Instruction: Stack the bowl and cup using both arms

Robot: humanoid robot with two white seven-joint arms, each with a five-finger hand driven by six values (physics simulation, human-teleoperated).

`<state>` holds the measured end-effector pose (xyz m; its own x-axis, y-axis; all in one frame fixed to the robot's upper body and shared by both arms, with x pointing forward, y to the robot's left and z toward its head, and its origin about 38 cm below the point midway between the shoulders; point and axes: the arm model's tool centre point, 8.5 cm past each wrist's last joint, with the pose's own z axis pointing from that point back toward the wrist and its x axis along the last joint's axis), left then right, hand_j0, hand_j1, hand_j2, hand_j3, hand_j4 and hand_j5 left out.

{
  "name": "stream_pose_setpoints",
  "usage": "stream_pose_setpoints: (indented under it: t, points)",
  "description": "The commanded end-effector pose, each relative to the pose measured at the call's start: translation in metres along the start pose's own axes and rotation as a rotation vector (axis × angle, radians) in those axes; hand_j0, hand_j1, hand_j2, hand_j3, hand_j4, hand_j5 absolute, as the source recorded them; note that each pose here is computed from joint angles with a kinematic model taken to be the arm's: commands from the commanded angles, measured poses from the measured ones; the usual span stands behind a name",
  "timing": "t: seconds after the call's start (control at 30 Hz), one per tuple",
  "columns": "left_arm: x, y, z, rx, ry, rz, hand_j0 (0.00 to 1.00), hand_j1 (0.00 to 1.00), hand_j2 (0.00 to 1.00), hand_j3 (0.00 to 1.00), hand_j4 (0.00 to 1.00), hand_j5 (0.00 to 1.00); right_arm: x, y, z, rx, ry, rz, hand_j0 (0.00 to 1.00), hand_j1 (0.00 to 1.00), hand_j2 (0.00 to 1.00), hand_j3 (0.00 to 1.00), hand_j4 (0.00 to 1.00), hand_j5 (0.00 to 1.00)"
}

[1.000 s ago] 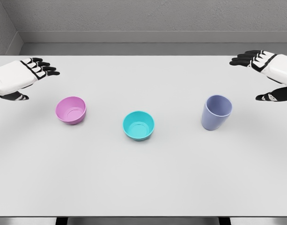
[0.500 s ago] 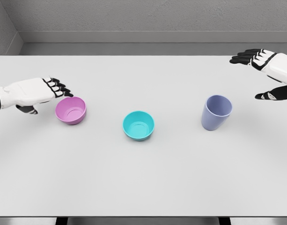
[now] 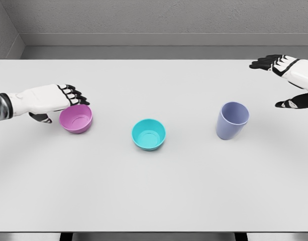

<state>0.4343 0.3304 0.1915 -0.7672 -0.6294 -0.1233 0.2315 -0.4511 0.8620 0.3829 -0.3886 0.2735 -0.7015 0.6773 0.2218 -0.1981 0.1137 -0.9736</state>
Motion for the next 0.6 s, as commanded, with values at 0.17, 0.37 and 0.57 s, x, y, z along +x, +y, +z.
stream_pose_setpoints:
  t: [0.17, 0.37, 0.57]
  points:
    - [0.007, -0.001, -0.007, 0.000, -0.022, 0.004, 1.00, 1.00, 1.00, 1.00, 1.00, 1.00, -0.002, 0.002, 0.000, -0.004, 0.006, -0.013, 1.00, 1.00, 1.00, 1.00, 1.00, 1.00]
    - [0.012, -0.005, -0.012, -0.016, -0.035, 0.000, 1.00, 1.00, 1.00, 1.00, 1.00, 1.00, -0.002, 0.002, 0.000, -0.003, 0.005, -0.014, 1.00, 1.00, 1.00, 1.00, 1.00, 1.00]
    - [0.014, -0.005, -0.016, -0.016, -0.043, 0.001, 1.00, 1.00, 1.00, 1.00, 1.00, 1.00, -0.002, 0.002, 0.001, -0.003, 0.007, -0.014, 1.00, 1.00, 1.00, 1.00, 1.00, 1.00]
